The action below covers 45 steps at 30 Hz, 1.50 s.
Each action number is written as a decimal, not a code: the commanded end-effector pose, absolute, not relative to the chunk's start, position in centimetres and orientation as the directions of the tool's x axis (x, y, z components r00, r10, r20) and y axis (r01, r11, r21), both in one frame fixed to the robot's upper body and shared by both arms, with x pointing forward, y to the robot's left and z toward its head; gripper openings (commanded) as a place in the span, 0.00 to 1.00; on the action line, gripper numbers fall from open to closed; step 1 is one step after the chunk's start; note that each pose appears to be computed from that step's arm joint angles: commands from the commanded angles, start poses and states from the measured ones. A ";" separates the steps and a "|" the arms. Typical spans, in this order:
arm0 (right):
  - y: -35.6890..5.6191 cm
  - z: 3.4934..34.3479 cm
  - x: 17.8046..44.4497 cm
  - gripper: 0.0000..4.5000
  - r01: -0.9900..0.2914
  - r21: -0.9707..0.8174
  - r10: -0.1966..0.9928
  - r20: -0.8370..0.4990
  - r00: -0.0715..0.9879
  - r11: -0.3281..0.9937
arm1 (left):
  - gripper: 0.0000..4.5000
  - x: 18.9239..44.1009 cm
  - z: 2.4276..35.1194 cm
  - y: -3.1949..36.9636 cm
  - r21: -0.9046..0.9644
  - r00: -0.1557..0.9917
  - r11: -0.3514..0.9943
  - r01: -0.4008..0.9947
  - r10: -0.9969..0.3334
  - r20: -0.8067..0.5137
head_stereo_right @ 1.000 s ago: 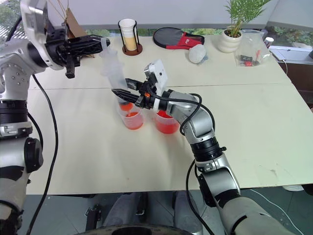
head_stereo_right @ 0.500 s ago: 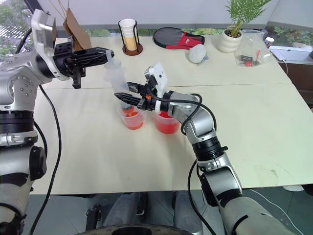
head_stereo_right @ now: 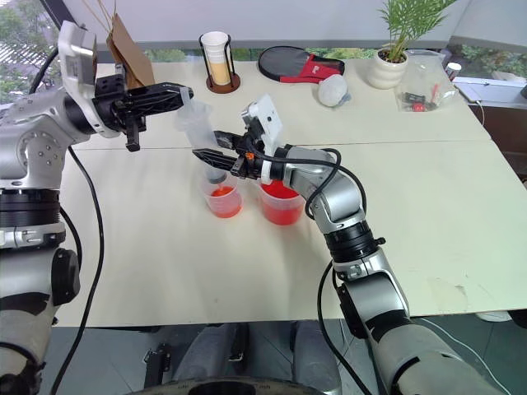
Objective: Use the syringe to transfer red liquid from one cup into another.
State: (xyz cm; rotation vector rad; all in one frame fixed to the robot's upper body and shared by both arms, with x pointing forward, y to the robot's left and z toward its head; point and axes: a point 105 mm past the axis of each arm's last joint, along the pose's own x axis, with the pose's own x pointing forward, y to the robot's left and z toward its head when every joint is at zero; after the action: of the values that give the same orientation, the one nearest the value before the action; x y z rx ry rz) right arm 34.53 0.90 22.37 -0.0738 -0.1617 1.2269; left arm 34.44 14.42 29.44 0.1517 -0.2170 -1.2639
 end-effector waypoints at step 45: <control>-24.9 22.0 35.7 0.30 -0.185 0.406 0.407 -0.575 0.709 0.895 | 0.85 30.0 25.1 11.8 0.152 0.206 0.207 0.966 -0.978 0.021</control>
State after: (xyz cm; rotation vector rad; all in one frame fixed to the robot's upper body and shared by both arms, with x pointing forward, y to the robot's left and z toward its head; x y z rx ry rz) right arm 36.03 -24.85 20.95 0.3594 0.7395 0.3309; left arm 30.55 12.07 24.33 0.0866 -0.0809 -1.3401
